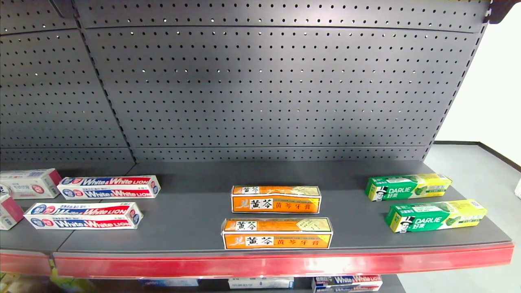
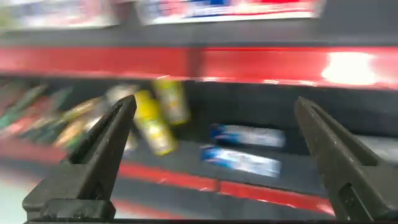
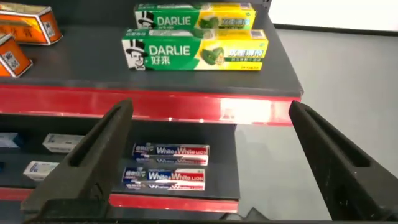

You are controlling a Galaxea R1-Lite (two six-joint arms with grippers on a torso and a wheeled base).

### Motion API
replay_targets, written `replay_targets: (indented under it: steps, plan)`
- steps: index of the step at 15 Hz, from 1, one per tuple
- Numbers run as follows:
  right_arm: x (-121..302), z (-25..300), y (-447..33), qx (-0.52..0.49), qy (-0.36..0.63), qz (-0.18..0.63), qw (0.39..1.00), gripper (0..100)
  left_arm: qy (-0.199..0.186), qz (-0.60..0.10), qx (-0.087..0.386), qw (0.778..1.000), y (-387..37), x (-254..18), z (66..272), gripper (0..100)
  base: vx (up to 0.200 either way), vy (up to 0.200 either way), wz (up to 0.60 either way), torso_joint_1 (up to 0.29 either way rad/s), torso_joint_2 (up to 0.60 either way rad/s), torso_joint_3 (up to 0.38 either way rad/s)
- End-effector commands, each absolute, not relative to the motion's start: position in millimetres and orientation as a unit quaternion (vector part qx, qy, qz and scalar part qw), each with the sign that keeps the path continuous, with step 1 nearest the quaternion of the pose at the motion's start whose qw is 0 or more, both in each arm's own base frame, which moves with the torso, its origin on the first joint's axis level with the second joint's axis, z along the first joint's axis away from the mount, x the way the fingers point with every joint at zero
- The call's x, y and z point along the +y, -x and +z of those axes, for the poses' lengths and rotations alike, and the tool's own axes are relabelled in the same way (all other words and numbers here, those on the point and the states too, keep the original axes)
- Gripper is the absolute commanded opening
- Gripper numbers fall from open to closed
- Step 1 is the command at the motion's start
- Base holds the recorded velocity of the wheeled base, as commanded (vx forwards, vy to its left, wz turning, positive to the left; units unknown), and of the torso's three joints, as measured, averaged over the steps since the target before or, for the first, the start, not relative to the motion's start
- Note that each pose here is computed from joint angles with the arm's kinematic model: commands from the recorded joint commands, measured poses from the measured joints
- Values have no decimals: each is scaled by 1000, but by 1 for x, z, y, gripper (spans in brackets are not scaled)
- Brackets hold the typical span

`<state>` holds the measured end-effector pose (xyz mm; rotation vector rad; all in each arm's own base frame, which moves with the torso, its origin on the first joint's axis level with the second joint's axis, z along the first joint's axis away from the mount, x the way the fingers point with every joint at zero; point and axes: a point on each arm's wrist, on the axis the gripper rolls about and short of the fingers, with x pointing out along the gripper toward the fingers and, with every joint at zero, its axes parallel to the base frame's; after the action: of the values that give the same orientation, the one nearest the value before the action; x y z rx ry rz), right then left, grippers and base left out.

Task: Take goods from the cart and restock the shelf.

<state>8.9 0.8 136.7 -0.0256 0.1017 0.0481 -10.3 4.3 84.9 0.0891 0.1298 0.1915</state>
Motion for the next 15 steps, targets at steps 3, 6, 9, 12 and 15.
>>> replay_targets:
  steps: [3,6,9,12,15]
  plan:
    - [0,99,11,19,9,16,1000,100,-38,24,26,999,17,3,84,100,0,0,0,0,0,0]
    - [0,75,22,18,2,-6,1000,100,-26,27,27,999,17,3,83,100,0,0,0,0,0,0]
    - [0,76,23,-2,-1,-7,1000,100,-12,26,41,999,17,3,77,100,0,0,0,0,0,0]
    - [0,76,23,-2,-1,-7,1000,100,-2,29,39,999,17,3,77,100,0,0,0,0,0,0]
    - [0,76,23,-2,-1,-6,1000,100,26,30,37,999,17,3,78,100,0,0,0,0,0,0]
